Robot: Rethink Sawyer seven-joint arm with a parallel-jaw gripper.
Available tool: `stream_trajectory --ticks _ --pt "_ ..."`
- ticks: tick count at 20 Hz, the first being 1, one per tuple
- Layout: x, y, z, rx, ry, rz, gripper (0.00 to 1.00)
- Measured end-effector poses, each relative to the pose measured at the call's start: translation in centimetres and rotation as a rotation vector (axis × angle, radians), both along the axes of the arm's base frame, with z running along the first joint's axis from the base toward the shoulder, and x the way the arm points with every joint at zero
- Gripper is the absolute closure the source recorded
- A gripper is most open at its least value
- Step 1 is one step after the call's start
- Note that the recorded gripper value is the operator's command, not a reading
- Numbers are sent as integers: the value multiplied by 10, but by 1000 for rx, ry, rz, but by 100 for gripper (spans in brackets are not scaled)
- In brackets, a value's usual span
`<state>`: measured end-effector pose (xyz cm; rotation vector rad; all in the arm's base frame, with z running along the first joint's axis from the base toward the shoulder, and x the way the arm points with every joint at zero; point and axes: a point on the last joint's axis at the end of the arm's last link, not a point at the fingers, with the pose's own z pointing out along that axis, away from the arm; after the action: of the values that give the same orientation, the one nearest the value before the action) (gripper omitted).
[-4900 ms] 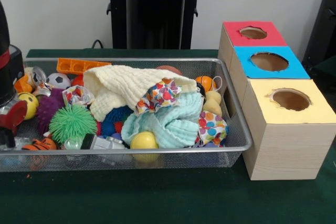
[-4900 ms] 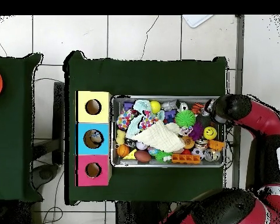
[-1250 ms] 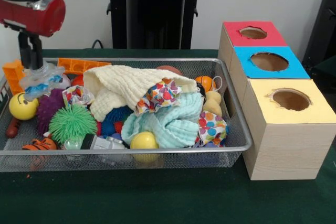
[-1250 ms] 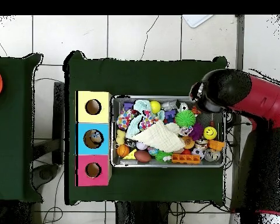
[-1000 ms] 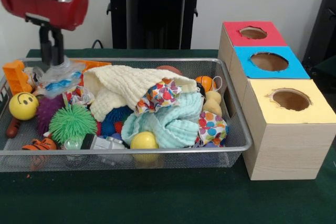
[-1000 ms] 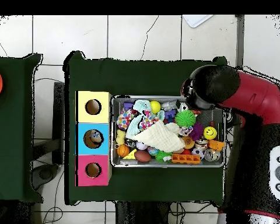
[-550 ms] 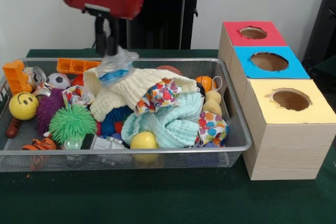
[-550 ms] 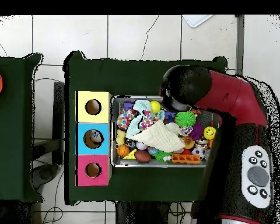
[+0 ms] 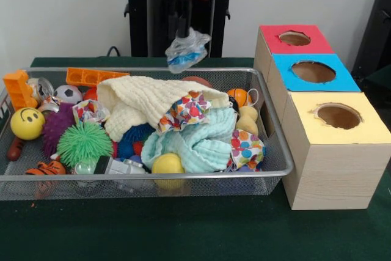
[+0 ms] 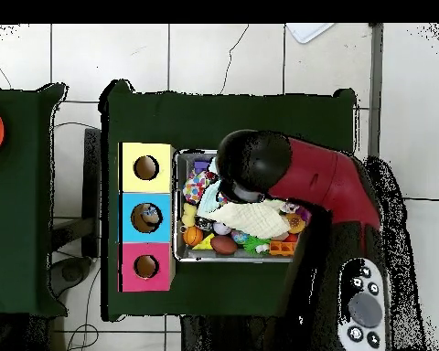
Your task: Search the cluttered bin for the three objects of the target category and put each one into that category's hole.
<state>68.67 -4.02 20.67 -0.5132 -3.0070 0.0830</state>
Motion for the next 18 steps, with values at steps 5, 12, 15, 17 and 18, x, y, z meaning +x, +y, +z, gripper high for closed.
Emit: stream_trajectory --ticks 5,12,15,17,18 --pt "-28 19 10 2 10 -31 100" --pt "-51 40 13 -2 -5 -41 100" --pt "-54 53 8 -7 -19 -48 100" --pt "-53 59 6 -8 -24 -53 100" --pt "-52 69 2 -5 -28 -61 100"
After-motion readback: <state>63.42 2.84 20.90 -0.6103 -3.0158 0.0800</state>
